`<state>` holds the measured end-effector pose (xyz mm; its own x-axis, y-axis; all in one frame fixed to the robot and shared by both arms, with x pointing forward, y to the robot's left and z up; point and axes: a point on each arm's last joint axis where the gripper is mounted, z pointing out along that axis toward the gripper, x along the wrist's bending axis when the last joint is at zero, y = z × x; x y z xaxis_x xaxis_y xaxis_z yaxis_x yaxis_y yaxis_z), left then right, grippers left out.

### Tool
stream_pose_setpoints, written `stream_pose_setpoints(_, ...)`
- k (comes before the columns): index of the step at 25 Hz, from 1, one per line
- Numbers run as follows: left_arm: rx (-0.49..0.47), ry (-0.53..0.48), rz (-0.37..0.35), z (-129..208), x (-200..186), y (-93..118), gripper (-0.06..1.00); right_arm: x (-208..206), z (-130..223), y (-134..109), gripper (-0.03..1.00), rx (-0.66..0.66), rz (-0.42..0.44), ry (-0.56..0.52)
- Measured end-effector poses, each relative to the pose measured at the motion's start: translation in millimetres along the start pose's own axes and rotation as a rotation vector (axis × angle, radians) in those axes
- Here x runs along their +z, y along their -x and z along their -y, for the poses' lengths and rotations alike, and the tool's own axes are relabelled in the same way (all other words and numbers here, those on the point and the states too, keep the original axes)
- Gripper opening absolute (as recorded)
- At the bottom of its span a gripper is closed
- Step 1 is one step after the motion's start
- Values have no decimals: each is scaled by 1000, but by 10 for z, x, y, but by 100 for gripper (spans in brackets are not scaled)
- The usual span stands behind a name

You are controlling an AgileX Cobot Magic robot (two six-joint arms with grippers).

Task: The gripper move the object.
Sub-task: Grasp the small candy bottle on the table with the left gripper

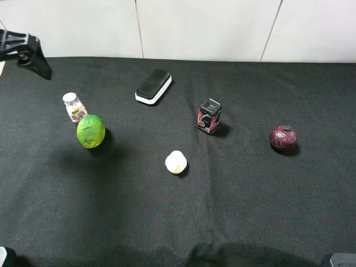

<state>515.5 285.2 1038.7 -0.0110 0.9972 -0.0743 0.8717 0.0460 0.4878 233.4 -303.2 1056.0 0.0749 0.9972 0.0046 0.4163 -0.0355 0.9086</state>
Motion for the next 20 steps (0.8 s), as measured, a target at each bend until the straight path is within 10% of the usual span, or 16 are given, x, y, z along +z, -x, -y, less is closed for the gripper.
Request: stream_pose_setpoints(20,-40,-41,8,-96,868,9,100,0,0,0,69,0,0,0)
